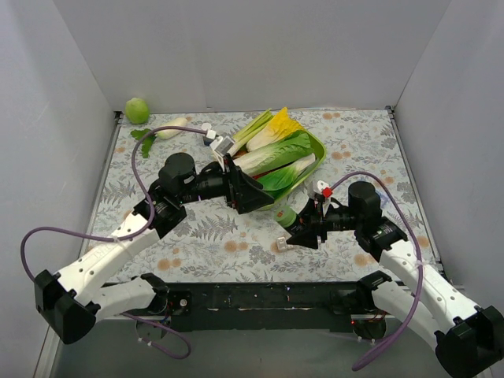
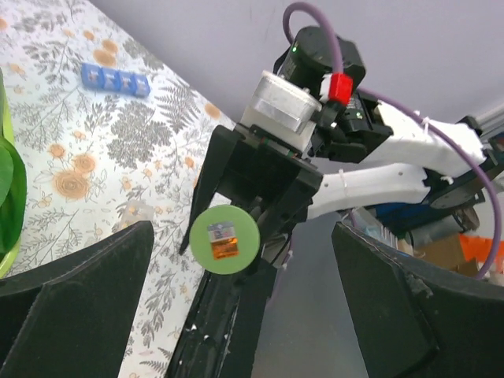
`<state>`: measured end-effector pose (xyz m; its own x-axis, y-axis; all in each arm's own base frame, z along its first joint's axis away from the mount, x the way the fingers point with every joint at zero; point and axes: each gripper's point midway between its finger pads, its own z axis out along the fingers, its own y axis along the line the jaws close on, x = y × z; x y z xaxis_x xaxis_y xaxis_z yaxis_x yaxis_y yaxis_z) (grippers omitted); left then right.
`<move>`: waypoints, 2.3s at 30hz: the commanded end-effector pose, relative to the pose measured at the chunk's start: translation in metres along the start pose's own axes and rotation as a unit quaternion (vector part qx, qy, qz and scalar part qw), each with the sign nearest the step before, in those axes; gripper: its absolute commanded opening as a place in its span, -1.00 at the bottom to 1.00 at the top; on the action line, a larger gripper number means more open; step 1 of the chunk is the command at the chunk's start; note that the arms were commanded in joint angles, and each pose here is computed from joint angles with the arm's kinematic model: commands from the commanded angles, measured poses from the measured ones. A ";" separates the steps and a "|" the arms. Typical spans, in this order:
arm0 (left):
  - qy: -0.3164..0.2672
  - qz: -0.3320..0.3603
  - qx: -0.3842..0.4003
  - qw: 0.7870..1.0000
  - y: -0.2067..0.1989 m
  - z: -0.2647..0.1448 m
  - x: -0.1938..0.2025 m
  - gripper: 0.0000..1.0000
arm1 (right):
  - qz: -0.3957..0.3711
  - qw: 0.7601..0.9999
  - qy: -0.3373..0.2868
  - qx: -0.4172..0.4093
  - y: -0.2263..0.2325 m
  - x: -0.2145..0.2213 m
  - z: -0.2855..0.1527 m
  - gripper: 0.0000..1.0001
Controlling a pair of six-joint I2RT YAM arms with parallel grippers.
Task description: Sort the pills into containers
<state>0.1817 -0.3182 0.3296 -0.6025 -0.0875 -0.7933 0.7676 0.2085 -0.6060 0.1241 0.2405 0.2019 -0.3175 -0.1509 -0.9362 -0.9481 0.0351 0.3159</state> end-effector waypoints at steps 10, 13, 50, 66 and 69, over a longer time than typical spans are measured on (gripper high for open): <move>0.010 -0.151 -0.132 0.980 0.032 0.033 0.009 0.84 | -0.178 0.979 0.032 0.097 -0.037 -0.028 -0.014 -0.97; 0.033 -0.169 -0.150 0.974 0.038 0.041 0.019 0.71 | -0.184 0.977 0.035 0.103 -0.040 -0.028 -0.015 -0.97; 0.263 0.065 0.118 0.955 -0.017 0.047 0.087 -0.67 | -0.043 0.999 -0.021 -0.016 0.005 -0.030 0.000 -0.97; 0.084 0.194 0.063 0.975 -0.028 0.026 -0.006 0.96 | 0.017 0.995 -0.039 -0.089 0.029 -0.021 -0.001 -0.97; 0.016 0.166 0.025 0.986 -0.036 0.008 -0.036 0.96 | -0.016 0.997 -0.026 -0.073 0.023 -0.018 -0.002 -0.97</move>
<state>0.1702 -0.3554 0.3049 -0.3646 0.2557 -0.8954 0.9309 0.0781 -0.3567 0.1039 0.2438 0.2111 -0.4398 -0.1021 -0.8923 -0.8879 -0.0997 0.4490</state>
